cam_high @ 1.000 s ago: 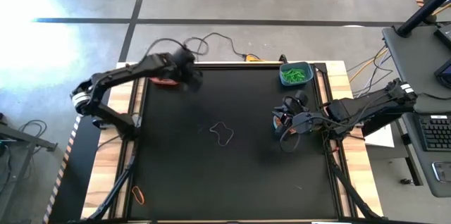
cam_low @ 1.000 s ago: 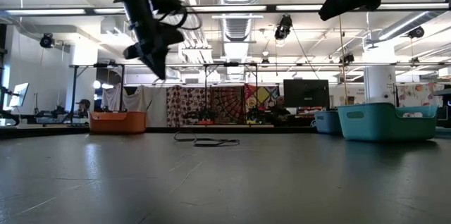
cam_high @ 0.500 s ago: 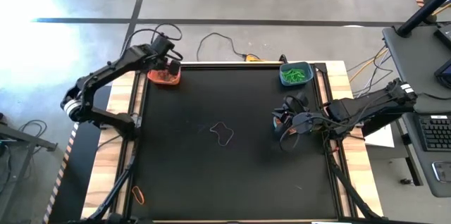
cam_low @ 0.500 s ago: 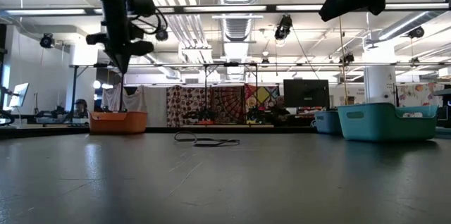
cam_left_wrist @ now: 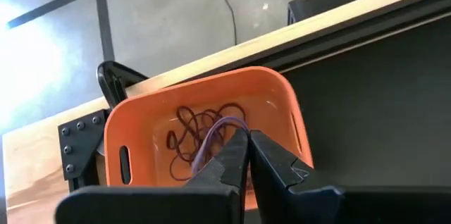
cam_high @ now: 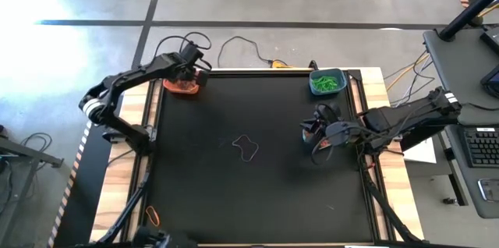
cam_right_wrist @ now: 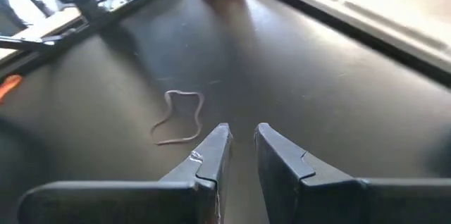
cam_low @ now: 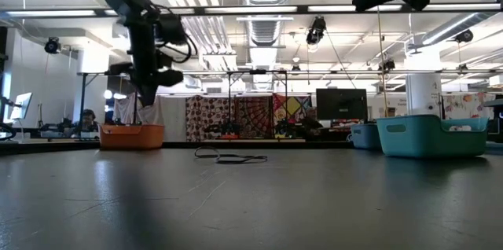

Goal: Sort rubber bands into baskets
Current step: Put the purple rubber band into the orange bin

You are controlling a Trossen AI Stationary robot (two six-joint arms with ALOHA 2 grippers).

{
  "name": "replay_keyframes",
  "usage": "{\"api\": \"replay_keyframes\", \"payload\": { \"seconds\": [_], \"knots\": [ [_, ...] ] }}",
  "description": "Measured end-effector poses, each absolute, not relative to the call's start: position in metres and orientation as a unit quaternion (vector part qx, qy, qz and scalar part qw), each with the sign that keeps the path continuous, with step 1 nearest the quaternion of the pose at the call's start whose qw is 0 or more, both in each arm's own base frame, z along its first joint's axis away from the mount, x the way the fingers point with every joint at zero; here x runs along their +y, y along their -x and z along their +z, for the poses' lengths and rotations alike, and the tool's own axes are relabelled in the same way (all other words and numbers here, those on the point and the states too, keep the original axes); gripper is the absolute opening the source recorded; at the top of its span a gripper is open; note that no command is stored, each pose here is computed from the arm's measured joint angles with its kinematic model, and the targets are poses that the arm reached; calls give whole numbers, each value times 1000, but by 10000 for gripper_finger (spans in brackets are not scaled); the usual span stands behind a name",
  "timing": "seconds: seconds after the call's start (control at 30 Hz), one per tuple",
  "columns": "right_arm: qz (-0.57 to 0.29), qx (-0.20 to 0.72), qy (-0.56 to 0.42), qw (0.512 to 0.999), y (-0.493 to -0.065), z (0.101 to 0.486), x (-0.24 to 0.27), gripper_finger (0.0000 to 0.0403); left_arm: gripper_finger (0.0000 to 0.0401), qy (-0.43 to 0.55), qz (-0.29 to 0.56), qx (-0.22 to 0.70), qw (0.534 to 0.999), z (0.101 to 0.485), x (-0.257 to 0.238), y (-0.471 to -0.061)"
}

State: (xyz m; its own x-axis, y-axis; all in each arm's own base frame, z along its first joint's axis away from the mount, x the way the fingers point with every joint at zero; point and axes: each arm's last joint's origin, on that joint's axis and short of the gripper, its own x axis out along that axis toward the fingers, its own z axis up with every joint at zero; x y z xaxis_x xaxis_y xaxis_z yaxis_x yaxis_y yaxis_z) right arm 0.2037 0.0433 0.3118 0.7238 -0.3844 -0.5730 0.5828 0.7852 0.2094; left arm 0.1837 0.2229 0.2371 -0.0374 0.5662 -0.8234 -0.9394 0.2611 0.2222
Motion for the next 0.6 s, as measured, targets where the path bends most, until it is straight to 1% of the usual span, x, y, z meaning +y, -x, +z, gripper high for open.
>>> {"api": "replay_keyframes", "payload": {
  "seconds": [0.2,0.27,0.4,0.6],
  "knots": [
    [-225,280,-242,901,-204,312,47,57,1,218,579,438,652,223,233,-179],
    [-216,286,-247,900,-205,311,49,57,8,232,578,436,649,218,241,-175],
    [-172,293,-255,905,-206,312,59,62,37,290,572,430,635,208,254,-162],
    [-131,304,-247,911,-200,312,78,99,94,316,571,442,615,204,252,-157]
  ]
}}
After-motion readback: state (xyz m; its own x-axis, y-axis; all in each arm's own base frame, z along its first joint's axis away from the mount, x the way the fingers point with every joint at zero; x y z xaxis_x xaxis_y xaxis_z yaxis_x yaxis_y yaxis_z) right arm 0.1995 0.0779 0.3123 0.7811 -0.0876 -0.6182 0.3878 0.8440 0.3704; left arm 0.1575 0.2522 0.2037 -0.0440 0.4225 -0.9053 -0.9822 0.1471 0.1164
